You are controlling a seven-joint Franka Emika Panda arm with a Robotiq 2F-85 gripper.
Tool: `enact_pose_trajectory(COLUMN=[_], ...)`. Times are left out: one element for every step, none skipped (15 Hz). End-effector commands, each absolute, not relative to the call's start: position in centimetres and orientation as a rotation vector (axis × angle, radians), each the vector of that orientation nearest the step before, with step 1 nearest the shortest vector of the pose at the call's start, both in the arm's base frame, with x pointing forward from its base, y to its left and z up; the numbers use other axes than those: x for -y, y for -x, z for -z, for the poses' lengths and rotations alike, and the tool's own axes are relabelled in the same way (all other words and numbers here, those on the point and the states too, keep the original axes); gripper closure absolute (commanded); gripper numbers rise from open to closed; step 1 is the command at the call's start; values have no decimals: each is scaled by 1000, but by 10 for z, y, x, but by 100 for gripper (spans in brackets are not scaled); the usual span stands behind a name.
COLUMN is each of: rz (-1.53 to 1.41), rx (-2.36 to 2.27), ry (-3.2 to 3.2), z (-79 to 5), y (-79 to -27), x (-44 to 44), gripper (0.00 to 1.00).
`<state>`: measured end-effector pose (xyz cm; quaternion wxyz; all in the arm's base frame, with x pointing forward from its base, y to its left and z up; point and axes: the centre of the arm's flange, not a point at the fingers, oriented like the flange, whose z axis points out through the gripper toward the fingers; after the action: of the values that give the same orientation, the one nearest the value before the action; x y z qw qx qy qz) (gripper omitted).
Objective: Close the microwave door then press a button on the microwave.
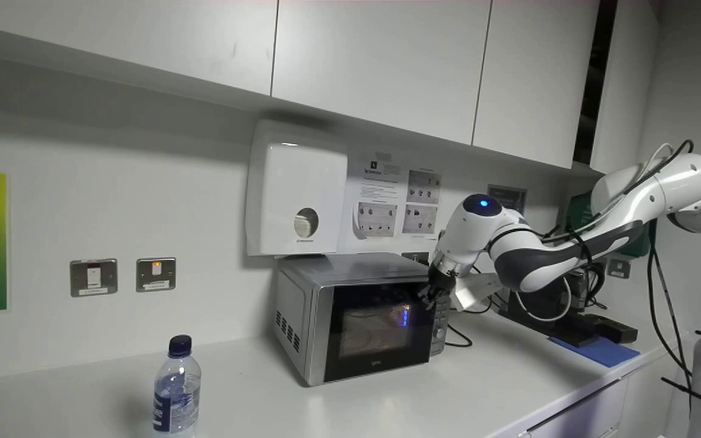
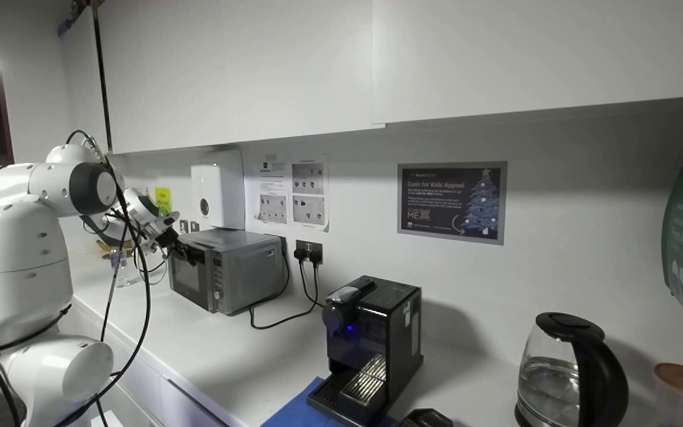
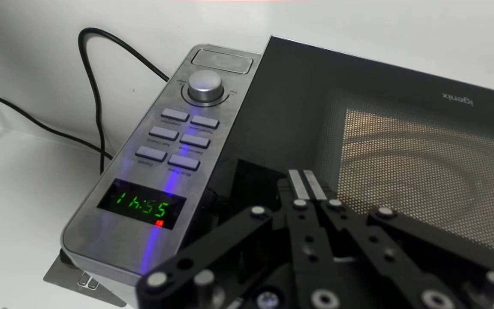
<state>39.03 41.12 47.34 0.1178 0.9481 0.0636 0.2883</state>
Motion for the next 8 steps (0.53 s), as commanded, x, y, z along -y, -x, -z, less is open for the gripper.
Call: enact_pose_trajectory(rz=[-907, -905, -905, -907, -913, -925, -934, -949], rx=[-221, -226, -231, -238, -243, -251, -257, -270], ry=[-2749, -2745, -2740, -2735, -2728, -2718, -2711, -2702], z=[-475, -473, -472, -471, -470, -469, -467, -463], y=[-385, -385, -386, -387, -387, -389, -390, -392], x=[-392, -390, -388, -387, -386, -385, -384, -383], gripper=[100, 100, 100, 100, 100, 100, 100, 100])
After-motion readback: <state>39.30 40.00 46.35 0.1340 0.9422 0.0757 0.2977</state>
